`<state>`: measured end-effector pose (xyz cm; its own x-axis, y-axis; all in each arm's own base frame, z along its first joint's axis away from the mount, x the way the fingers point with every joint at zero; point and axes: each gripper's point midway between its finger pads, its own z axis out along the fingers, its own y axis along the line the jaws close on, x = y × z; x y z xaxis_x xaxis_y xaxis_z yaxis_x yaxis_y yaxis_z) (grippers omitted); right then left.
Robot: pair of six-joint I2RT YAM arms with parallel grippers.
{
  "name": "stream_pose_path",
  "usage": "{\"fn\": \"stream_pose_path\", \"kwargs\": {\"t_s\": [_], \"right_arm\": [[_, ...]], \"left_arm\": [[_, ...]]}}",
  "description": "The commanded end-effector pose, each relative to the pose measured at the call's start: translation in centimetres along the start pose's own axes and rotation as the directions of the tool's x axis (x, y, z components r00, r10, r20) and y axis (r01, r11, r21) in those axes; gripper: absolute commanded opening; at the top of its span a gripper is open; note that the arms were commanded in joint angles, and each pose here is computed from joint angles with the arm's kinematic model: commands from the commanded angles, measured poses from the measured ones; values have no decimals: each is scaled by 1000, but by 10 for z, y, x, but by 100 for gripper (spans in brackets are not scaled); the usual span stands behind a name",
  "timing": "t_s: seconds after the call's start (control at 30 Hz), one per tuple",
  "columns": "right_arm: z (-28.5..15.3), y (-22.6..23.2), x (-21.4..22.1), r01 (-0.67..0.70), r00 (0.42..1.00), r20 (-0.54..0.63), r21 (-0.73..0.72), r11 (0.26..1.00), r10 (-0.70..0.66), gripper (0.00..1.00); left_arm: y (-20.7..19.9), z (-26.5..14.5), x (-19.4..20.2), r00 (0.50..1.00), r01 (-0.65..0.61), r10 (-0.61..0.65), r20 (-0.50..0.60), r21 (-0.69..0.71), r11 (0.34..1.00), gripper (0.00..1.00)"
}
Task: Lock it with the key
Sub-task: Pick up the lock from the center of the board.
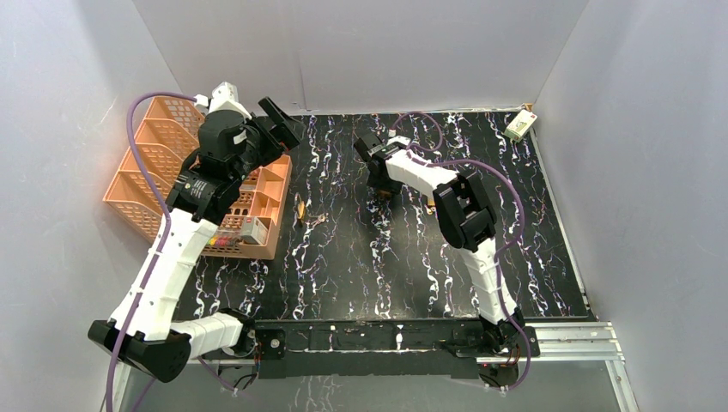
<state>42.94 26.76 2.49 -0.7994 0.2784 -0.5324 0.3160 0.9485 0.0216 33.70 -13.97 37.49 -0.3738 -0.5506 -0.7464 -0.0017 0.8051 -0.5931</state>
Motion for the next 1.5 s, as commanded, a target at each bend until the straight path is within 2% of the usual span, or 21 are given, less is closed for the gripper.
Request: {"fn": "stream_pose_path", "kwargs": {"t_s": [0.0,0.13,0.2,0.27,0.33,0.43,0.5,0.53,0.6,0.7,0.73,0.8,0.9,1.03,1.13,1.27,1.33,1.47], "right_arm": [[6,-31,22,65,996,-73,88,994,-59,0],[-3,-23,24,118,989,-91,12,993,-116,0],[-16,-12,22,172,979,-92,-97,980,-181,0],[-32,3,25,235,963,-72,-255,938,-261,0],[-55,16,30,306,937,-22,-421,854,-347,0],[-103,33,41,404,875,76,-657,636,-478,0],[-141,37,52,442,821,141,-771,459,-553,0],[-193,32,60,452,776,225,-850,270,-589,0],[-216,24,60,466,757,268,-861,206,-596,0],[-245,16,58,495,737,335,-859,131,-587,0],[-253,14,57,505,730,355,-856,111,-584,0],[-267,7,54,526,721,384,-845,94,-577,0],[-285,-1,49,550,709,421,-833,69,-566,0],[-313,-7,44,583,681,497,-812,-12,-537,0],[-323,-11,41,602,667,519,-798,-24,-534,0],[-331,-17,35,632,655,546,-775,-18,-521,0],[-336,-21,31,652,647,568,-758,-16,-509,0],[-344,-23,18,697,636,609,-717,14,-473,0]], "left_arm": [[-9,-11,-8,1000,7,-8,27,44,999,98],[-5,-9,-7,1000,-2,1,29,32,999,98],[1,-5,-1,1000,-14,14,22,13,1000,98],[8,0,4,998,-58,58,10,-3,998,98],[11,3,7,991,-131,131,4,2,991,98],[0,-4,12,958,-286,283,41,134,949,98],[-16,-16,19,917,-399,389,93,276,874,98],[-36,-33,40,848,-508,515,124,465,725,98],[-45,-42,62,805,-518,587,89,587,622,98],[-55,-61,95,760,-441,649,31,759,480,98],[-57,-65,100,751,-418,660,20,789,451,98],[-59,-68,103,740,-397,673,2,809,434,98],[-58,-70,109,726,-346,685,-65,826,445,98],[-55,-59,120,706,-250,682,-188,835,489,98],[-56,-48,120,707,-214,666,-239,825,523,98],[-60,-44,121,704,-170,658,-269,835,523,98],[-60,-42,123,700,-120,635,-327,823,555,94],[-69,-48,130,682,27,606,-409,842,538,79]]}}
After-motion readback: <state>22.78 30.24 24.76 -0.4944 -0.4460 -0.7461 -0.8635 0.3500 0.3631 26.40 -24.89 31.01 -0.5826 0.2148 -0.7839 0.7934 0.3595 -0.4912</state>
